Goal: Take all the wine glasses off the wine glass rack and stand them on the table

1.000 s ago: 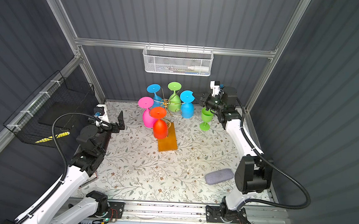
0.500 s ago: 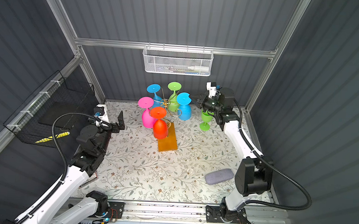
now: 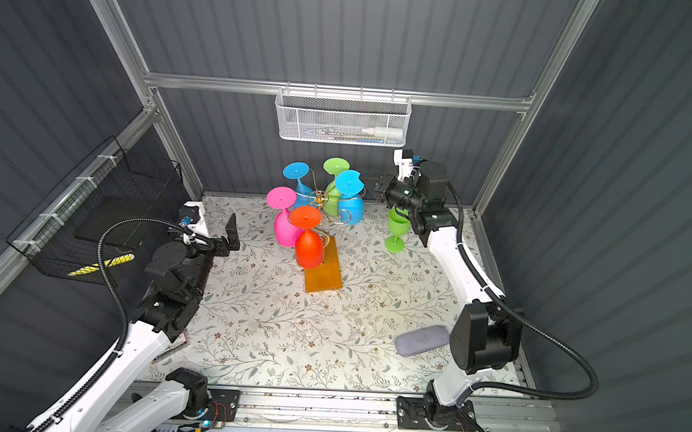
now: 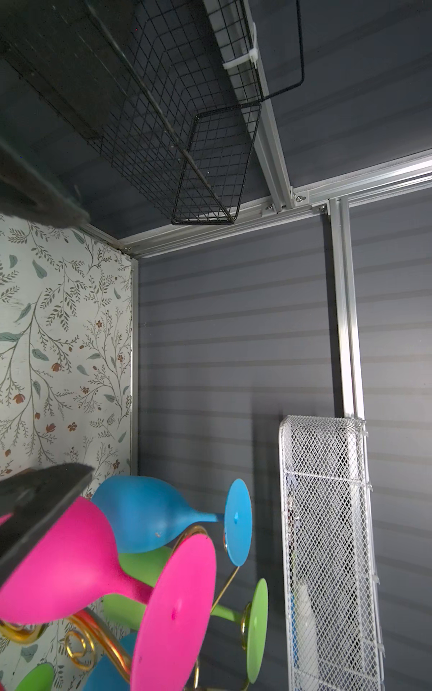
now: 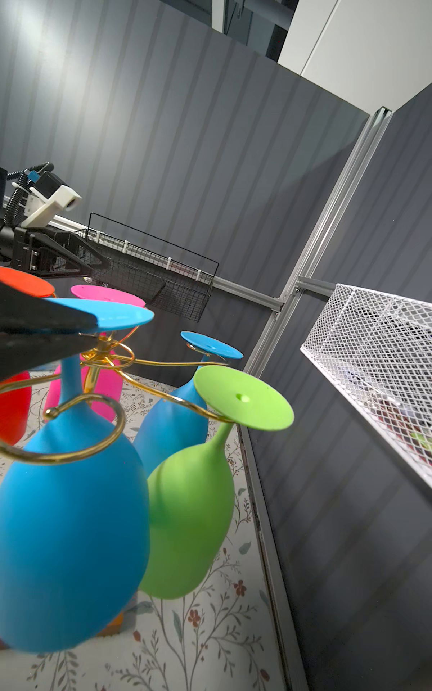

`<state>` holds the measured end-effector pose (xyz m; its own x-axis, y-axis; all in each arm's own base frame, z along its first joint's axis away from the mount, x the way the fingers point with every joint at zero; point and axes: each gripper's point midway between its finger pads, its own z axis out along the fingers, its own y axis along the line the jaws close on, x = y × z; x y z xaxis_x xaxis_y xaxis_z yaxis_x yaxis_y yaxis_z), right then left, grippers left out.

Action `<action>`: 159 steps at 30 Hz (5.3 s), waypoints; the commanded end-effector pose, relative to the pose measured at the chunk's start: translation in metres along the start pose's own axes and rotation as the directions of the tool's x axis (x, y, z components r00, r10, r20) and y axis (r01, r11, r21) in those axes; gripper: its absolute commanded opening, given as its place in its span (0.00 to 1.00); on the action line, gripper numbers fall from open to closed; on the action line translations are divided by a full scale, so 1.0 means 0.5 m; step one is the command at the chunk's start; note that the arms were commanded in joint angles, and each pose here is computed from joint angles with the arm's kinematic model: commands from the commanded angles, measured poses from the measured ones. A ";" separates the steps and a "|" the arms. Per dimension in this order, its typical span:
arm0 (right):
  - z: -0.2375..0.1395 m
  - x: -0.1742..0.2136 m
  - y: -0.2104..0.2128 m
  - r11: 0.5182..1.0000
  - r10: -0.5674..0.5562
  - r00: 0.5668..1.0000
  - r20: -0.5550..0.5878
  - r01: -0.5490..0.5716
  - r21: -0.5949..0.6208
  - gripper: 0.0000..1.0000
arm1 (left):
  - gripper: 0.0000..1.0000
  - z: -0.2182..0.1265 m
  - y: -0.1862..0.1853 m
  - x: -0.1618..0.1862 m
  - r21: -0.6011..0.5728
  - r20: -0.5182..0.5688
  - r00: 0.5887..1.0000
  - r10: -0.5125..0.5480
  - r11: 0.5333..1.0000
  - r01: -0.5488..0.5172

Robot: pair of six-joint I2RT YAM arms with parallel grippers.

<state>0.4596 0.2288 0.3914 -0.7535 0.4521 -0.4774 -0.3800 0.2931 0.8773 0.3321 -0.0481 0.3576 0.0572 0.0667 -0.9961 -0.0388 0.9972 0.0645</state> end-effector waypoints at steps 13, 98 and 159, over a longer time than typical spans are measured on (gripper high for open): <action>0.035 -0.058 -0.003 1.000 -0.015 0.997 0.071 0.017 -0.024 0.00 | 1.00 -0.005 0.012 0.000 -0.022 0.003 1.000 0.008 1.000 -0.008; -0.130 0.115 0.377 0.769 -0.627 0.775 0.077 0.632 -0.097 0.00 | 0.69 -0.090 -0.499 -0.343 0.877 -0.480 0.846 -0.234 -0.156 0.454; -0.059 0.143 0.260 0.034 -0.997 0.031 0.077 0.999 0.041 0.99 | 0.00 -0.094 -0.412 -0.386 0.720 -0.687 0.713 -0.143 -0.272 0.639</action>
<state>0.3458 0.2660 0.4487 0.2966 -0.2390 -0.9246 -0.7623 0.5239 -0.3800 0.2996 -0.2722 0.5179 -0.6785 -0.1221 -0.7244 0.7327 -0.1848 -0.6550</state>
